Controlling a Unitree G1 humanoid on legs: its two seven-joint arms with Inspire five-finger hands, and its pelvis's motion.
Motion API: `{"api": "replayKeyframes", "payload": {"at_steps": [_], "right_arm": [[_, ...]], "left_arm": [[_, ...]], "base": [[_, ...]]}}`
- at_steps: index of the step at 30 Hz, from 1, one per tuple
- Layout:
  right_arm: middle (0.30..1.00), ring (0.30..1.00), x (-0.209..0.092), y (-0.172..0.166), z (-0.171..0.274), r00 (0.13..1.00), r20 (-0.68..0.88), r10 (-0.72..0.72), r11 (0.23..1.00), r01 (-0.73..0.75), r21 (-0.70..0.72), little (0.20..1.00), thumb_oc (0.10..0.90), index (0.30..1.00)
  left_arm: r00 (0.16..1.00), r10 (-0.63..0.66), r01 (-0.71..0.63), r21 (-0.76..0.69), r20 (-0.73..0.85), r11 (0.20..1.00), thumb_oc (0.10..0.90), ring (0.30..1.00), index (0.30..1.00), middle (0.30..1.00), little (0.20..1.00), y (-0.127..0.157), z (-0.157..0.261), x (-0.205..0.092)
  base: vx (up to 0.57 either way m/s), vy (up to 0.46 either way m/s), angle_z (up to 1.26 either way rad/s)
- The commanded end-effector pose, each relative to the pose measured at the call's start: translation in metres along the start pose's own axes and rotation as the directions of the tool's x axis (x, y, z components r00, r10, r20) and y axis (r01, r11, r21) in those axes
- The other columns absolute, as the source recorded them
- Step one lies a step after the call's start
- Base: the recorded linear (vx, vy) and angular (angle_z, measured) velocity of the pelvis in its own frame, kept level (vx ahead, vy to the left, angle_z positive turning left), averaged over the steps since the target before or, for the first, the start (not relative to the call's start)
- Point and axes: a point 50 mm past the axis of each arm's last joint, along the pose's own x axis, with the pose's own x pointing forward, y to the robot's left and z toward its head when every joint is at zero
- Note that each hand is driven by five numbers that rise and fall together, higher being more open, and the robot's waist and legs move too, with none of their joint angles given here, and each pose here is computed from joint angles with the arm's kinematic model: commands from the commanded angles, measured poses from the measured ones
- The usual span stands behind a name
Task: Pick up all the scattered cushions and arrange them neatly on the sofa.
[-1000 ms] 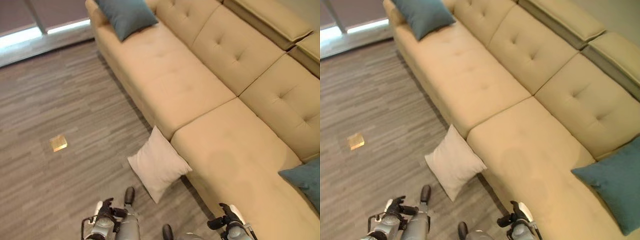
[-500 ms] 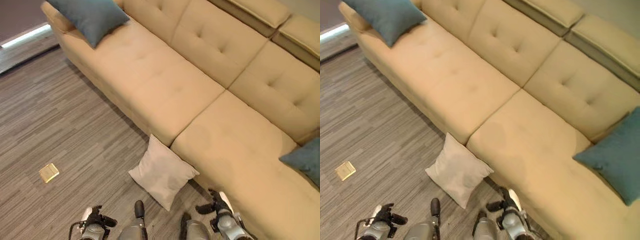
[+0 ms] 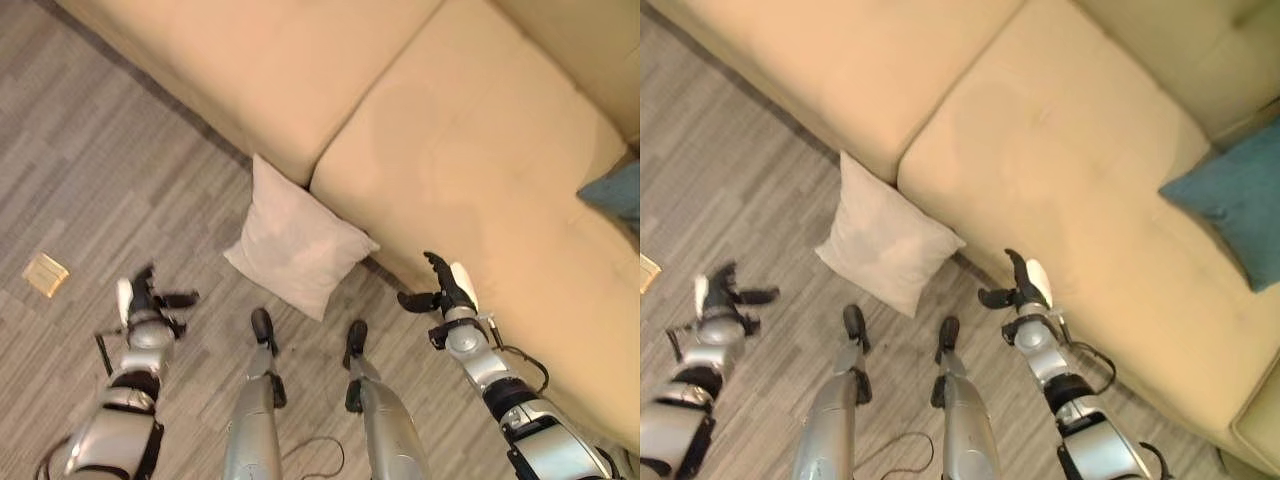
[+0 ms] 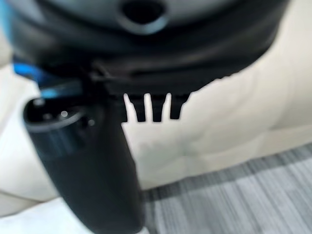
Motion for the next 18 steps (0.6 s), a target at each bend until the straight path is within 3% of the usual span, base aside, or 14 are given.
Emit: {"api": "replayKeyframes", "payload": {"at_steps": [1,8,12,14,18], "right_arm": [[0.900,0.900,0.006,-0.002,0.019,0.998,0.024,-0.061,0.984,0.056,0.168,0.900,0.800,0.900],[0.900,0.900,0.014,0.013,0.062,0.993,0.119,0.005,0.971,-0.033,0.235,0.900,0.800,0.900],[0.900,0.900,0.016,0.021,0.082,0.987,0.159,0.037,0.959,-0.080,0.271,0.900,0.800,0.900],[0.900,0.900,0.018,0.023,0.107,0.971,0.231,0.068,0.954,-0.131,0.270,0.900,0.800,0.900],[0.900,0.900,0.020,0.021,0.134,0.955,0.291,0.049,0.937,-0.145,0.319,0.900,0.800,0.900]], "left_arm": [[0.982,0.133,-0.099,-0.235,0.132,0.967,0.800,0.900,0.900,0.900,0.900,0.029,0.058,0.016],[0.957,0.063,0.043,-0.352,0.285,0.935,0.800,0.900,0.900,0.900,0.900,0.014,0.128,0.016],[0.952,0.011,0.088,-0.309,0.305,0.947,0.800,0.900,0.900,0.900,0.900,-0.002,0.146,0.013],[0.948,-0.032,0.095,-0.183,0.317,0.979,0.800,0.900,0.900,0.900,0.900,-0.008,0.157,0.014],[0.944,0.004,0.081,-0.243,0.330,0.967,0.800,0.900,0.900,0.900,0.900,-0.011,0.180,0.011]], "base": [[-0.04,-0.026,-0.01],[-0.01,-0.034,0.02],[0.01,-0.003,0.00],[0.05,-0.026,0.00],[0.02,-0.049,0.00]]}}
